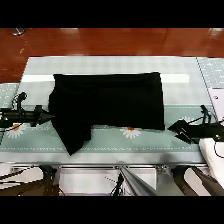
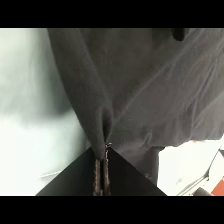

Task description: Fold the shirts.

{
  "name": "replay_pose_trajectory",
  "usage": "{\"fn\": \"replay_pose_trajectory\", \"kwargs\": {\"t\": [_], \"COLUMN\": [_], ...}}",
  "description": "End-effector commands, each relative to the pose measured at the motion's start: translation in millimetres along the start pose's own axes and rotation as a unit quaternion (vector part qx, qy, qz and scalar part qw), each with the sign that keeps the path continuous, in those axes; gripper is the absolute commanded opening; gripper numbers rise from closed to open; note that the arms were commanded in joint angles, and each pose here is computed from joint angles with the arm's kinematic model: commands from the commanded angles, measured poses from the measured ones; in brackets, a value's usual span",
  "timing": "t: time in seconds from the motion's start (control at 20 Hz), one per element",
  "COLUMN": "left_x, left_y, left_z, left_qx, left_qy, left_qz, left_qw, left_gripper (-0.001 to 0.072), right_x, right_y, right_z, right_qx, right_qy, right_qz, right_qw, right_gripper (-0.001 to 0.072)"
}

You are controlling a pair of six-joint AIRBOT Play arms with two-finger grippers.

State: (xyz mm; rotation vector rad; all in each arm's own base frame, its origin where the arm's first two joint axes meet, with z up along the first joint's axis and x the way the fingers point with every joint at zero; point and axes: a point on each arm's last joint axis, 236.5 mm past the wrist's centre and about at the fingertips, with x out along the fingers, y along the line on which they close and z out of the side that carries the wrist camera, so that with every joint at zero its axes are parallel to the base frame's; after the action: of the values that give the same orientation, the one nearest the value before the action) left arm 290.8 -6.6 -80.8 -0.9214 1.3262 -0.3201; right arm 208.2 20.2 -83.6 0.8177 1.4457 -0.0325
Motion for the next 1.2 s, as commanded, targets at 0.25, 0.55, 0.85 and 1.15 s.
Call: {"fn": "replay_pose_trajectory", "kwargs": {"t": [0.25,0.55,0.85,1.15], "left_x": [-1,-3,-113,-360], "left_y": [-3,-29,-204,-409], "left_z": [0,15,93,24], "left_qx": [0.000,-0.016,0.137,0.374], "left_qy": [0.001,-0.031,-0.233,-0.553], "left_qz": [-0.005,-0.057,-0.176,-0.087], "left_qw": [1.000,0.998,0.947,0.740], "left_gripper": [0.0020,0.0020,0.0019,0.0019], "right_x": [46,60,-117,-397], "right_y": [56,102,246,357], "right_z": [25,44,142,81], "right_qx": [-0.009,-0.110,-0.275,-0.406], "right_qy": [0.051,0.038,-0.133,-0.432], "right_qz": [0.062,0.061,0.089,0.120], "right_qw": [0.997,0.991,0.948,0.797], "right_gripper": [0.0624,0.0029,0.0027,0.0028]}}
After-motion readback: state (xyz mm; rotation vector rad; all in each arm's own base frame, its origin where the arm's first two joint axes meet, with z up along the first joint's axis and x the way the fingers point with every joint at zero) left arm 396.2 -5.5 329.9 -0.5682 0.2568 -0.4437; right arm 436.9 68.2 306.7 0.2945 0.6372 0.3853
